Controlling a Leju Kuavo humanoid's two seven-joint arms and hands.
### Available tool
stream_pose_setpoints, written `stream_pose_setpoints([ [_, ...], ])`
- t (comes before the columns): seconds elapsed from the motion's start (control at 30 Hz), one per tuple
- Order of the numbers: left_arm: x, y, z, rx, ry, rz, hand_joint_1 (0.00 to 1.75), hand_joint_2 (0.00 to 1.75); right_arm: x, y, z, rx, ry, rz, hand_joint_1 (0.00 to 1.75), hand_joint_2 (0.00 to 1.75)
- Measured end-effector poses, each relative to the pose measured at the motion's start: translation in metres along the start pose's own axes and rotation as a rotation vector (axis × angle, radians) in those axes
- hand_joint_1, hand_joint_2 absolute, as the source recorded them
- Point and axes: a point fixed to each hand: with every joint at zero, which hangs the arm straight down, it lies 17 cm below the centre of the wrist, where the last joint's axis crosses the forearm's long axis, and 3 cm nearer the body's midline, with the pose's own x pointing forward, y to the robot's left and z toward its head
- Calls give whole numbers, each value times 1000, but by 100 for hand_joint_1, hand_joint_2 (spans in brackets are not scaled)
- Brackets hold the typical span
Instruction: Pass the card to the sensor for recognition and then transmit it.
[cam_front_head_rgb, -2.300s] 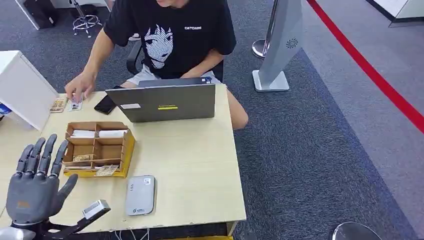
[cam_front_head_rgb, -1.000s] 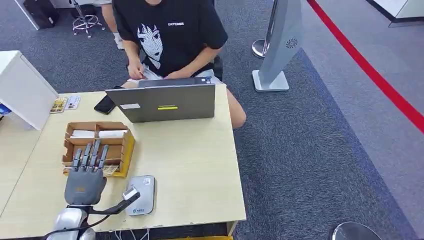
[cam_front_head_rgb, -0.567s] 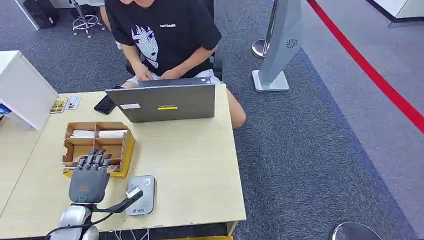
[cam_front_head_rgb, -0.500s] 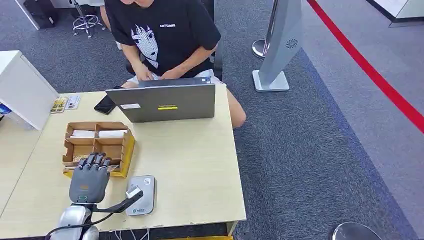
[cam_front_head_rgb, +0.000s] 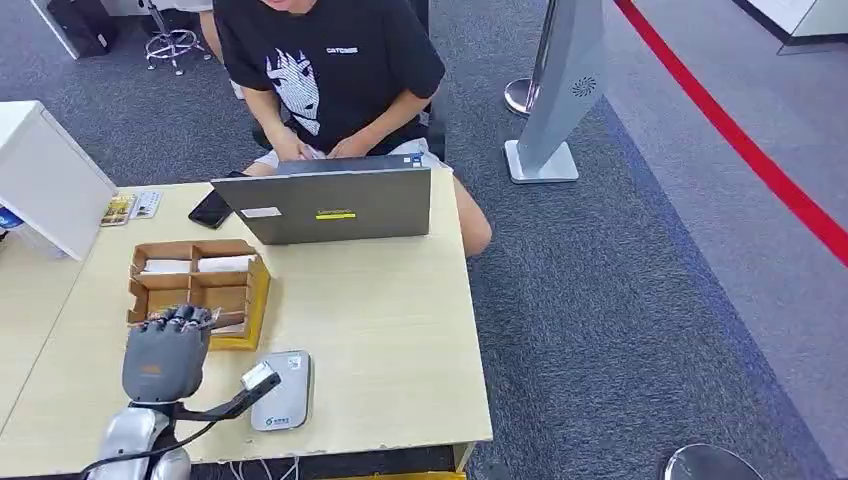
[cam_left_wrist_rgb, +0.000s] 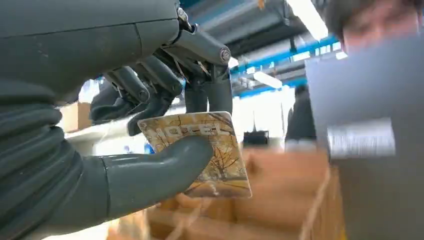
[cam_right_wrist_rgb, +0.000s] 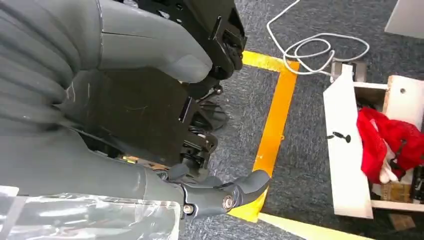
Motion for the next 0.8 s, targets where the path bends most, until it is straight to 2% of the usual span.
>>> stream_pose_setpoints([
  [0.2,30,73,-32,165,-83,30,175,175,-1,-1,1,-6,-3,-6,0,175],
  [0.37,33,106,-53,228,-99,14,175,175,-1,0,1,-1,-2,-8,0,175],
  [0.5,18,115,-75,227,-78,-8,175,175,-1,1,1,6,1,0,0,175],
  [0.63,-16,107,-92,197,-34,-37,175,175,-1,3,1,17,1,17,0,175],
  [0.8,-46,96,-97,166,15,-61,175,175,0,6,1,32,0,17,0,175],
])
